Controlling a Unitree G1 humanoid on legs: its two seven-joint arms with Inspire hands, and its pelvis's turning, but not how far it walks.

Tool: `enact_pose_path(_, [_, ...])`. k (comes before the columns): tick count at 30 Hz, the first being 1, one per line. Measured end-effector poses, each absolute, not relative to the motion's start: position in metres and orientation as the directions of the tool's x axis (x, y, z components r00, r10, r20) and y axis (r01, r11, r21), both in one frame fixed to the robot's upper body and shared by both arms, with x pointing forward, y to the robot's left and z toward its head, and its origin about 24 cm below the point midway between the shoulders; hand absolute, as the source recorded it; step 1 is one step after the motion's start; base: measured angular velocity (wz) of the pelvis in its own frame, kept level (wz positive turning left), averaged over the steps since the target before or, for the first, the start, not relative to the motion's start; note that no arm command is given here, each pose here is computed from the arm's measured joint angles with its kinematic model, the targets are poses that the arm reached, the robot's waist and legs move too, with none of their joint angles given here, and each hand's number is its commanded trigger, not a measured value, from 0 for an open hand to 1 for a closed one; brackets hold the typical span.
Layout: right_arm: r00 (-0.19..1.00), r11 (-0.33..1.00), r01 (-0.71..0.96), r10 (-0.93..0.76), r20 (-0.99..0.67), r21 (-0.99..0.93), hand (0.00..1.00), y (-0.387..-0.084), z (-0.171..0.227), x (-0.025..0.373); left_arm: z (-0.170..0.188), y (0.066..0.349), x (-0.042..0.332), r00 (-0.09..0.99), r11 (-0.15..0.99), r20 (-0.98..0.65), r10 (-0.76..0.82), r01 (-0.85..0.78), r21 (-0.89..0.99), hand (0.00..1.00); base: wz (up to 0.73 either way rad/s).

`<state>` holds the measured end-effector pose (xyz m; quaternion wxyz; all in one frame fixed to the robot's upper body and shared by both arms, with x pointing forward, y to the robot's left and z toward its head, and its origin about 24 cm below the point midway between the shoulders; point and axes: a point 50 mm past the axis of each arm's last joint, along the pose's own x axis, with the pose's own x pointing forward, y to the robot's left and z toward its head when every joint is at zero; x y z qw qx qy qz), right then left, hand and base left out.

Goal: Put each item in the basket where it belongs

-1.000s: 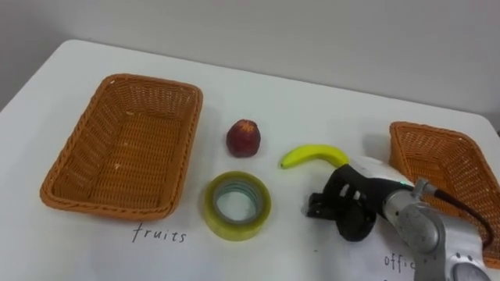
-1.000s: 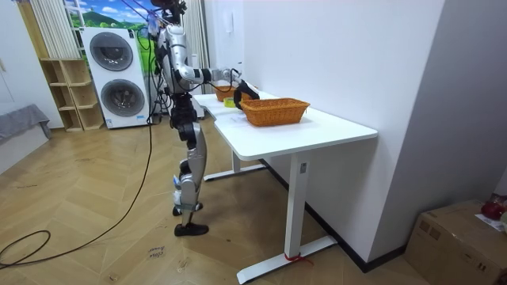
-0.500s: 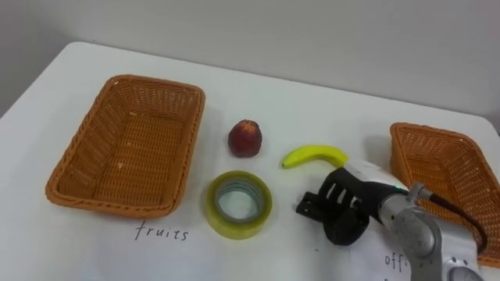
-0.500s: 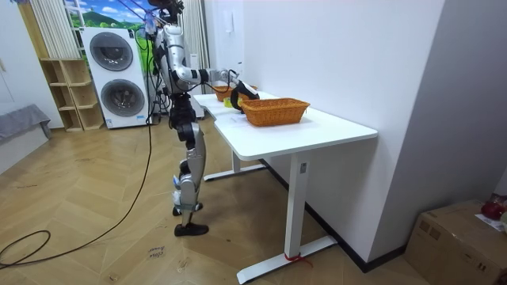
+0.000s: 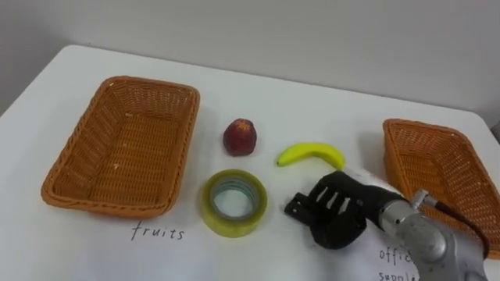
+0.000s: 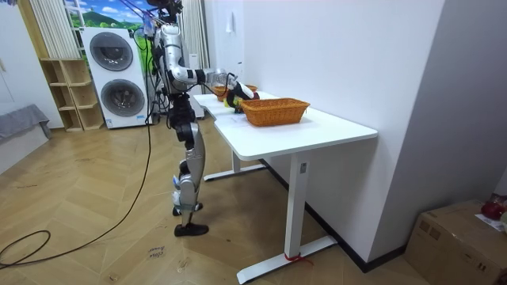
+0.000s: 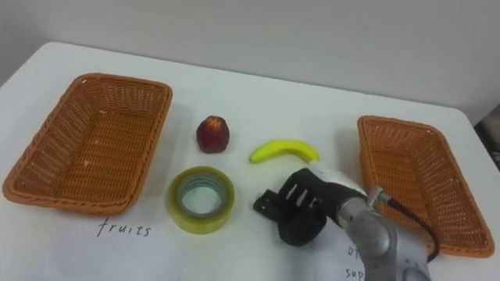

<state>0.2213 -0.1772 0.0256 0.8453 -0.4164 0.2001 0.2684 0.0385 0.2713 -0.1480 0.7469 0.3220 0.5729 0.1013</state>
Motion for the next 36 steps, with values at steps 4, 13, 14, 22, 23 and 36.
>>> enact_pose_path(4, [0.826,0.570,-0.562,0.343,-0.448,-0.600,1.00,-0.178,0.042,0.225,-0.151,0.269,0.026,0.292,0.784,-0.806,0.514,0.220,0.580,0.00,-0.06])
enact_pose_path(13, [0.942,0.638,-0.332,0.254,-0.218,-0.695,1.00,-0.197,0.077,0.232,-0.153,0.270,0.016,0.248,0.807,-0.825,0.508,0.198,0.556,0.00,-0.01])
enact_pose_path(14, [0.946,0.640,-0.320,0.251,-0.204,-0.698,1.00,-0.197,0.079,0.233,-0.154,0.269,0.015,0.245,0.810,-0.827,0.506,0.196,0.553,0.00,0.00])
enact_pose_path(22, [0.958,0.683,-0.271,0.258,-0.123,-0.678,1.00,-0.195,0.086,0.235,-0.157,0.265,0.007,0.215,0.830,-0.851,0.480,0.204,0.519,0.00,0.00])
enact_pose_path(23, [0.960,0.690,-0.264,0.256,-0.114,-0.674,1.00,-0.196,0.087,0.236,-0.157,0.265,0.006,0.212,0.830,-0.852,0.480,0.204,0.518,0.00,0.03])
enact_pose_path(36, [0.988,0.741,-0.086,0.147,0.037,-0.666,1.00,-0.210,0.101,0.237,-0.158,0.261,0.002,0.214,0.838,-0.857,0.469,0.197,0.508,0.00,0.01])
